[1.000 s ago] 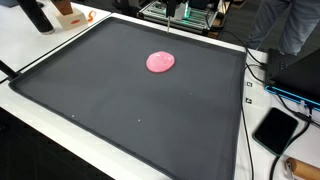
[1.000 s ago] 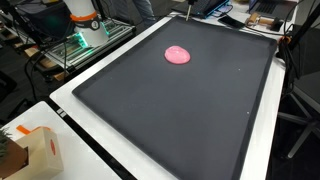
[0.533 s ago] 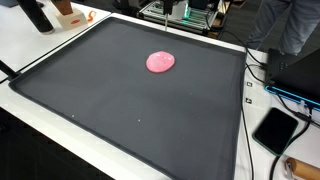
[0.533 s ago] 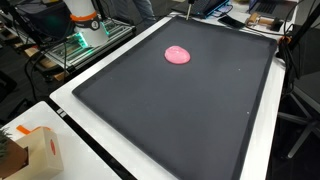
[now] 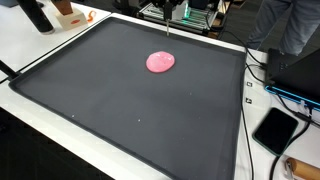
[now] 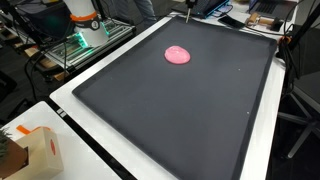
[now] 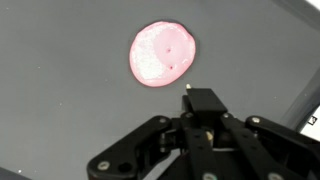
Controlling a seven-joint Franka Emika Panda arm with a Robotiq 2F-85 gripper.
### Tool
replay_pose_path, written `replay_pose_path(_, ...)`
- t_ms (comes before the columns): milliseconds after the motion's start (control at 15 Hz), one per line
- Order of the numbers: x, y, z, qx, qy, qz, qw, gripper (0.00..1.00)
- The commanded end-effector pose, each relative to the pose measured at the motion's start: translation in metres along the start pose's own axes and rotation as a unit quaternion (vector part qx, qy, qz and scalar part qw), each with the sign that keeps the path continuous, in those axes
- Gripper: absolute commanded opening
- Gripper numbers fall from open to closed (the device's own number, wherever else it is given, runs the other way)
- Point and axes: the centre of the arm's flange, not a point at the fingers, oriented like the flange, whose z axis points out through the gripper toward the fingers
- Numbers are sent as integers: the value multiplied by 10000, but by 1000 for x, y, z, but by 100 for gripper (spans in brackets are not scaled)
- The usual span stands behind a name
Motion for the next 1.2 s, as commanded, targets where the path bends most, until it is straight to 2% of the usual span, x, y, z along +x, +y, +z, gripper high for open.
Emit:
replay_pose_path(0,-19,26,29,515,157,-159,9984,3)
replay_pose_path(533,-37,43,84,567,39,-576,9967,3)
replay_pose_path(1133,-42,53,120,193,257,-717,9969,3)
